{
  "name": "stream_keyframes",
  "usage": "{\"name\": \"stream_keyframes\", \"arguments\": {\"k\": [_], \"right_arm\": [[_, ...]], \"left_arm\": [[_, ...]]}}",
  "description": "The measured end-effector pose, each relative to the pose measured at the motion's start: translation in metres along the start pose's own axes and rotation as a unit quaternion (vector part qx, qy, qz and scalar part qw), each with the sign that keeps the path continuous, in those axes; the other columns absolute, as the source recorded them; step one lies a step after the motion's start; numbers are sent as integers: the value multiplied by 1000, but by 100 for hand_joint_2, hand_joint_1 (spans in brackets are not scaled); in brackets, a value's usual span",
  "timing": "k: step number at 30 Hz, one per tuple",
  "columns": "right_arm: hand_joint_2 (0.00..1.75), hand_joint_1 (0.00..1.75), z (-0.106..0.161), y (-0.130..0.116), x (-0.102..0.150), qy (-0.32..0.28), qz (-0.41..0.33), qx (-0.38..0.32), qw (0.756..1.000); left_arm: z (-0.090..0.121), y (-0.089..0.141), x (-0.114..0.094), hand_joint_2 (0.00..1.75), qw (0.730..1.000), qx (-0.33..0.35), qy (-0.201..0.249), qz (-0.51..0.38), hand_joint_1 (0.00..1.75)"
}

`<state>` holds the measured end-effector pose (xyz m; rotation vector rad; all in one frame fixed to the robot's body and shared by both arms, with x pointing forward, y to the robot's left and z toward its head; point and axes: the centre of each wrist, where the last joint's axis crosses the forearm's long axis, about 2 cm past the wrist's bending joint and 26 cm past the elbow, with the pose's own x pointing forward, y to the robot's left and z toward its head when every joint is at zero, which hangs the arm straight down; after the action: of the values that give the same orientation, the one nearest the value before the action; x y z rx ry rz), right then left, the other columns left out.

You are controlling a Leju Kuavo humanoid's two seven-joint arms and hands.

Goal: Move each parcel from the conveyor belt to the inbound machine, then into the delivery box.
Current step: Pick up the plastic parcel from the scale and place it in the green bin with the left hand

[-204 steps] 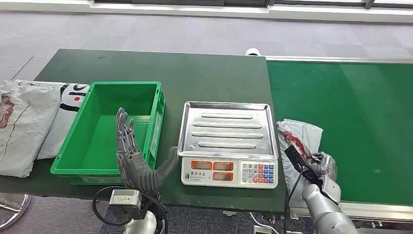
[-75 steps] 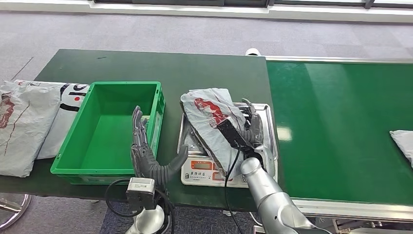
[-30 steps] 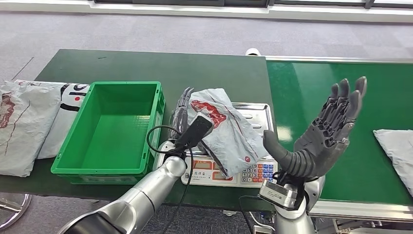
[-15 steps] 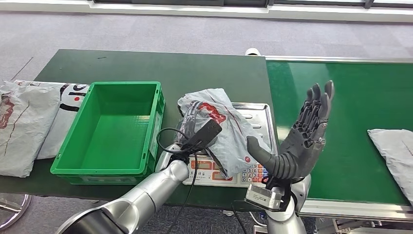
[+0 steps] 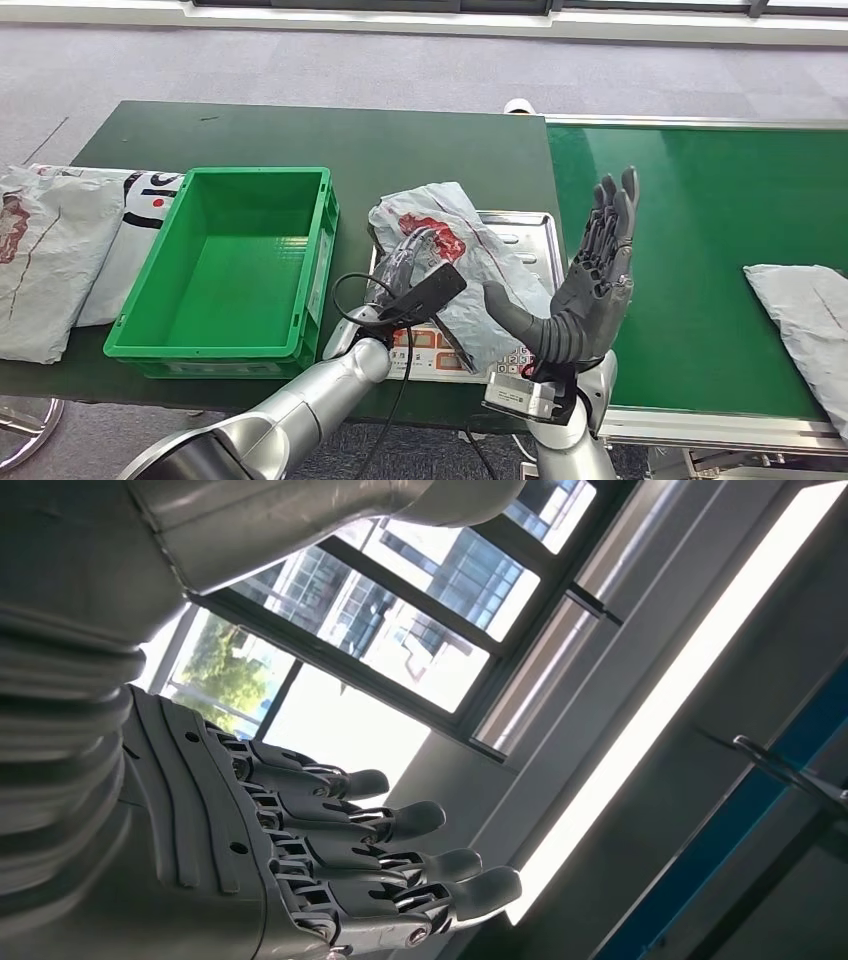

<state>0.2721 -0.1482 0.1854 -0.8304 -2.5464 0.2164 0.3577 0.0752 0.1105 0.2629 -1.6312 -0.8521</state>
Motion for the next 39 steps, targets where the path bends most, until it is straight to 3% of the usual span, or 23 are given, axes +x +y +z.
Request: {"name": "stream_keyframes", "arguments": {"k": [8,17,21,24,26,27,33,39], "right_arm": [[175,0,4,5,0,7,-8,9,1000],[175,0,7,8,-1,14,-12,14,1000],[175,0,8,7,-2,16,-10,15,1000],[175,0,10,6,-4,18,-5,16,1000],[175,0,11,5,-6,20,-1,16,1000],[175,0,11,4,-6,21,0,16,1000],[175,0,13,1,-10,29,7,14,999],[175,0,14,0,-11,31,9,13,999]], "left_arm": [[0,-5,1,175,995,-97,-10,-31,175],[-2,-4,5,175,991,-121,-20,-53,175],[2,-5,4,175,993,-29,-31,-107,175],[4,-6,16,175,971,57,-126,-196,175],[1,5,26,175,946,102,-196,-238,175],[-1,15,28,175,940,129,-208,-238,175],[-11,87,21,175,925,297,-170,-168,175],[-8,125,11,175,903,368,-153,-161,175]]}}
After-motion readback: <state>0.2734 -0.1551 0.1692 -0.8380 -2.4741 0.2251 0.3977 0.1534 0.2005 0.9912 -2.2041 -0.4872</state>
